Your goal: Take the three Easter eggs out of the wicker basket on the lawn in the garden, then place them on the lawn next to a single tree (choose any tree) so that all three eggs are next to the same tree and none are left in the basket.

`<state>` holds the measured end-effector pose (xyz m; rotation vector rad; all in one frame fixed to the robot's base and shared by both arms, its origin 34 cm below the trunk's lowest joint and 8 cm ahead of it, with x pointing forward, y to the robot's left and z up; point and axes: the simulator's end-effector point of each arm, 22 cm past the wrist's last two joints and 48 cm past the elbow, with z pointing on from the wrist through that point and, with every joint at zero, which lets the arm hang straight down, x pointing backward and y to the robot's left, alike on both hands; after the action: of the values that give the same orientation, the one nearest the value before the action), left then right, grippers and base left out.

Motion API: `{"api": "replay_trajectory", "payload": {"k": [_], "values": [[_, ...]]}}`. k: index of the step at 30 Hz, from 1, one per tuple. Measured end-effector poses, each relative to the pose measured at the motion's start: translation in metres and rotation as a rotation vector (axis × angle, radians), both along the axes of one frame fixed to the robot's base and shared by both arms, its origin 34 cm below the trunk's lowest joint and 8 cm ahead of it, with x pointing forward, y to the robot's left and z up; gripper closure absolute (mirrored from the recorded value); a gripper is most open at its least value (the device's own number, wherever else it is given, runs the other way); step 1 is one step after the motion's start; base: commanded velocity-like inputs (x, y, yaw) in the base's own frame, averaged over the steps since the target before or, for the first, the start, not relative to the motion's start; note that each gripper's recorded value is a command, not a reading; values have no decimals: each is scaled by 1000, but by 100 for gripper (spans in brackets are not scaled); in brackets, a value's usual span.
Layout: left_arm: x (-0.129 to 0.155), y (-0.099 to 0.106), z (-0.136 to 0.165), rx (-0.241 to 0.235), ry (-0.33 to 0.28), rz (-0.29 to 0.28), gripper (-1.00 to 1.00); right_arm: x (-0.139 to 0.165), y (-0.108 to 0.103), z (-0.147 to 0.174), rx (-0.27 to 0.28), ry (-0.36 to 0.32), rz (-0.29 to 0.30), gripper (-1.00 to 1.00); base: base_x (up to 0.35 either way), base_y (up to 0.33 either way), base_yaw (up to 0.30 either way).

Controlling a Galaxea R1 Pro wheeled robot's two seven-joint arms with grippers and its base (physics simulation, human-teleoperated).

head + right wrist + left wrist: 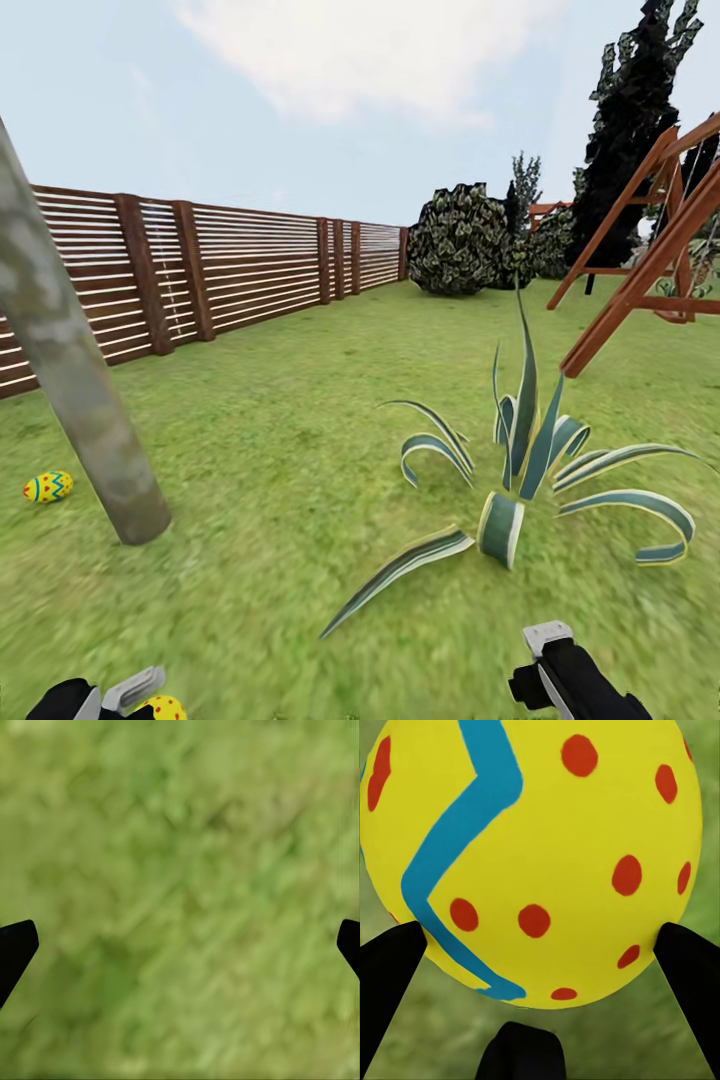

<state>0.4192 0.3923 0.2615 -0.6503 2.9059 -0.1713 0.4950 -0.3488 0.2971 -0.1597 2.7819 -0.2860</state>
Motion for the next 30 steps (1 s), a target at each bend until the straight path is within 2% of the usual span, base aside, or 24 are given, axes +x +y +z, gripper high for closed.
{"api": "replay_trajectory", "payload": {"k": [14,16,18,20,24,30], "values": [[-11,1,-17,1,45,0,100,-11,1,-21,1,49,0,-100,6,0,0],[-9,1,-15,-2,38,3,100,-11,1,-21,1,48,1,-100,259,0,0],[-6,-6,-14,-40,20,-1,100,-11,1,-21,0,48,1,-100,321,0,0],[-5,-10,-13,-58,12,-5,100,-11,1,-21,0,48,1,-100,333,0,0],[-5,-11,-14,-63,11,-9,100,-11,1,-21,0,48,1,-100,322,0,0],[-6,-10,-14,-60,15,-7,100,-11,1,-21,0,49,1,-100,27,0,0]]}}
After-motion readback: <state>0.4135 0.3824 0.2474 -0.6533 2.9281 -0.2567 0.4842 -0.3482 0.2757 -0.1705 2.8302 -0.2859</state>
